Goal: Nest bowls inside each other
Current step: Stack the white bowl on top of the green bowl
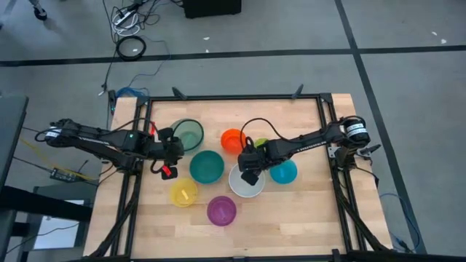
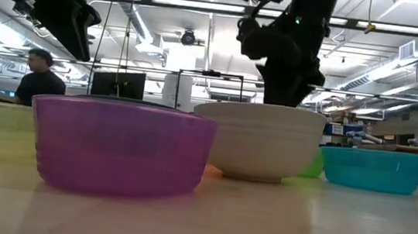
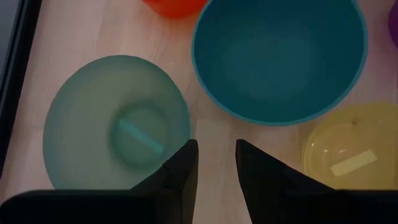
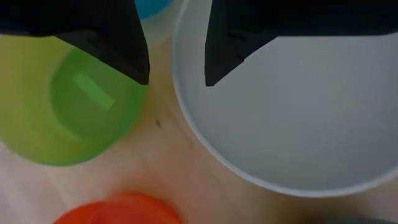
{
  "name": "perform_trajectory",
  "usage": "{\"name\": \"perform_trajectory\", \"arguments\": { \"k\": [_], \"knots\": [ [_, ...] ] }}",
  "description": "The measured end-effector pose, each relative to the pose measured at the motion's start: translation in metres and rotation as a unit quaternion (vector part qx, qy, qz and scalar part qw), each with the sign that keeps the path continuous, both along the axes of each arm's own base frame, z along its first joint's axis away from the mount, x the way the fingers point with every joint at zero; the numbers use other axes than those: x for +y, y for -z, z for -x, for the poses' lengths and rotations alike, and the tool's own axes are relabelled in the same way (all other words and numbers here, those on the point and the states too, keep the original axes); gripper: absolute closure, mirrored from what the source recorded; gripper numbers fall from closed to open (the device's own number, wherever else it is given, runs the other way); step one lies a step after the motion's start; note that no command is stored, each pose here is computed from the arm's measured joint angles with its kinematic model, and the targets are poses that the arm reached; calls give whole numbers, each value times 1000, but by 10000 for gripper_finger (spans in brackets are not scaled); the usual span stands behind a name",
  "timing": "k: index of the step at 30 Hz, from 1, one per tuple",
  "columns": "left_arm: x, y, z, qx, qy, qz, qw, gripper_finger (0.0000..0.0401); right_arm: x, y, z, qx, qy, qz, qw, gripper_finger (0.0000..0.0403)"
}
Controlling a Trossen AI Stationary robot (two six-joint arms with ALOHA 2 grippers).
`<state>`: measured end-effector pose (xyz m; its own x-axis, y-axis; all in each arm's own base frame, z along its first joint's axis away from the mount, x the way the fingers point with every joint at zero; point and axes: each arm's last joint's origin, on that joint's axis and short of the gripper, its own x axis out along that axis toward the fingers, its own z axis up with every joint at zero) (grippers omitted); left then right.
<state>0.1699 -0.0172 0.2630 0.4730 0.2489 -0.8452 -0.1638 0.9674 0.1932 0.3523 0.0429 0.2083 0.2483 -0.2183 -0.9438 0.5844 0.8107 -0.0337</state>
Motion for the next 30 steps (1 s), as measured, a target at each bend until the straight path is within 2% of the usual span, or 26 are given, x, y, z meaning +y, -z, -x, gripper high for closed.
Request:
{"name": "perform_trajectory", "arguments": {
  "k": [9,12,15,20,25,30],
  "knots": [
    [0,-1,-2,-11,-4,-7,1000,284,-1,24,5,-10,0,-5,1000,271],
    [2,-2,-2,-15,-17,-30,999,284,-3,24,5,-7,-5,-2,1000,311],
    [4,-4,0,-26,-32,-54,998,284,-5,20,3,-12,-14,0,1000,379],
    [4,-14,1,-82,-40,-55,994,284,-4,8,-2,-19,-31,0,999,398],
    [7,-36,6,-170,-61,-60,982,284,-8,-29,-9,-33,-55,8,998,401],
    [9,-79,17,-306,-67,-47,948,284,-24,-80,-19,-83,-76,26,993,402]
  ]
}}
